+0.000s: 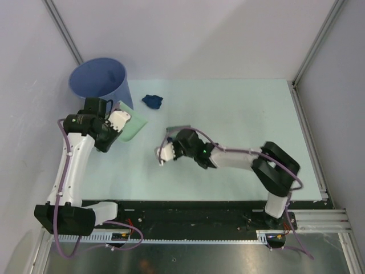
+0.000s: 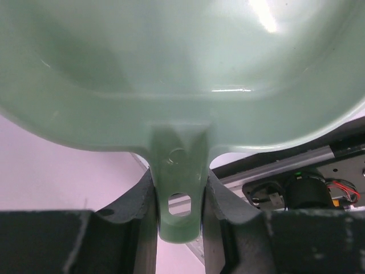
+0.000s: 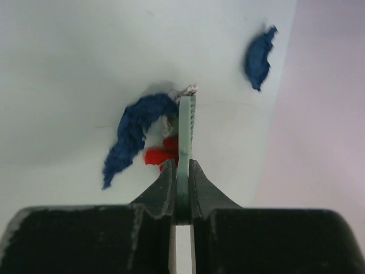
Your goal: Sweep away the paper scraps from the table
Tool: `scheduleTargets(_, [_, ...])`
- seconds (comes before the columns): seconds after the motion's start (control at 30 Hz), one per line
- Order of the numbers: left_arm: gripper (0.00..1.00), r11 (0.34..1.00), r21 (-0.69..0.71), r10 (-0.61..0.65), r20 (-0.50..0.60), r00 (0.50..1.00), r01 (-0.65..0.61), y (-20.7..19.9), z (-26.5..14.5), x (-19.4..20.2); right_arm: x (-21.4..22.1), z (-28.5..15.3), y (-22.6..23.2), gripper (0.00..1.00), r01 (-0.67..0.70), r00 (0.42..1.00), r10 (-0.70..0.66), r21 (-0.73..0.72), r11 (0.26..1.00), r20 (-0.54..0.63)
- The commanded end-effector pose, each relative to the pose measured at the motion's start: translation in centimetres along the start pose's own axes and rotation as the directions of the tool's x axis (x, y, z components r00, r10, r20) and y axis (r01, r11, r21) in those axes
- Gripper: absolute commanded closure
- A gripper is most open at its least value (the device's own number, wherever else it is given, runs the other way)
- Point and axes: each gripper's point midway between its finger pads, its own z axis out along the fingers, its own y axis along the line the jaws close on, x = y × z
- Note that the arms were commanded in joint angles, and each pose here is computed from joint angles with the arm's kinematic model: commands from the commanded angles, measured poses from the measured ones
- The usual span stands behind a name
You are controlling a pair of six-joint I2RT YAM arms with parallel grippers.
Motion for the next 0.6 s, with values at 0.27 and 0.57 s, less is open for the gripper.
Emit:
scheduleTargets(0.27, [1.00, 0.954, 0.215, 0.241, -0.138, 0.961, -0.208, -5.9, 5.3, 3.6, -3.1, -14.6, -5.0, 1.00, -0.547, 0.832, 0.543, 0.323, 0.772, 0.111])
scheduleTargets(0.57, [1.00, 0.894, 0.323, 0.404, -0.285, 0.869, -0.310, -7.7, 10.6, 6.1, 2.2, -17.8, -5.5, 1.00, -0.882, 0.260, 0.957, 0.436, 0.180, 0.132])
